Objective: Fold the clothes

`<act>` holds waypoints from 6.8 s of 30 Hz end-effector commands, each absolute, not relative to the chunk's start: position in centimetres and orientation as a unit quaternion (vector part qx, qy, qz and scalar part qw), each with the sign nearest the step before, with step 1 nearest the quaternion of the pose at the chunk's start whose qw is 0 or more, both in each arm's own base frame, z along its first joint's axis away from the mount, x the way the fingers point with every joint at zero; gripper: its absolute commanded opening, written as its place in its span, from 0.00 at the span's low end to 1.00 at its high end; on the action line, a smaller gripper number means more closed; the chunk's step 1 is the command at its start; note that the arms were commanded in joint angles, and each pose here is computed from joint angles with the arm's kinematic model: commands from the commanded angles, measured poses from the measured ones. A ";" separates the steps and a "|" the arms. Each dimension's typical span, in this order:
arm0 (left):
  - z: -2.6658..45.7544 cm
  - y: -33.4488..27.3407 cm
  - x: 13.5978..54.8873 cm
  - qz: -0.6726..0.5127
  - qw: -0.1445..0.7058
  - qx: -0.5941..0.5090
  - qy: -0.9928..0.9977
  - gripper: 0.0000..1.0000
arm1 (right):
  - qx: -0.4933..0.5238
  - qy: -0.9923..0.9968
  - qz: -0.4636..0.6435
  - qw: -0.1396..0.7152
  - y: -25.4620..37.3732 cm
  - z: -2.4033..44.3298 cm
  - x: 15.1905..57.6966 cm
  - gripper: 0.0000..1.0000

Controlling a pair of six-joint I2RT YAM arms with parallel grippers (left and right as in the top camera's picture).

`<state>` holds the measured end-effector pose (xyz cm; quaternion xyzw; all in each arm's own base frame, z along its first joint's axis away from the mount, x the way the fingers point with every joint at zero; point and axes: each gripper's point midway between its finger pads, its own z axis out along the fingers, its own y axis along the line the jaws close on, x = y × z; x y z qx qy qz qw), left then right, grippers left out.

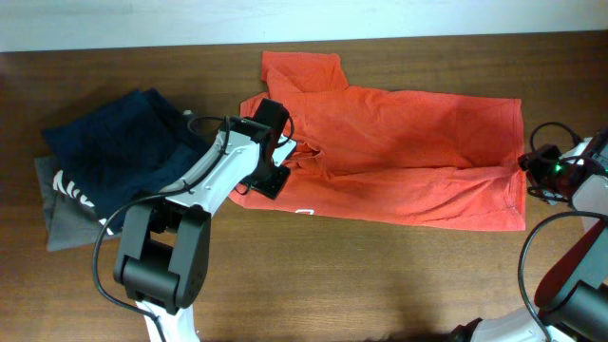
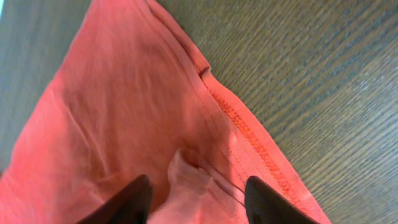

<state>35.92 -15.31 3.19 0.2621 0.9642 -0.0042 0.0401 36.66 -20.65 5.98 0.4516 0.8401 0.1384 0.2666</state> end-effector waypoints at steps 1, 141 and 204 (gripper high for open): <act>4.9 -15.5 37.3 -0.015 0.066 0.250 0.966 0.62 | 0.457 0.835 0.129 0.279 -22.1 7.5 36.9 0.58; -0.1 -5.5 33.7 -0.020 -0.014 -0.006 1.000 0.01 | 0.009 0.927 0.308 0.214 32.3 -1.0 43.7 0.04; -0.9 -7.4 33.6 -0.056 0.037 0.079 0.995 0.01 | 0.416 0.904 0.085 -0.041 -11.0 7.1 24.7 0.73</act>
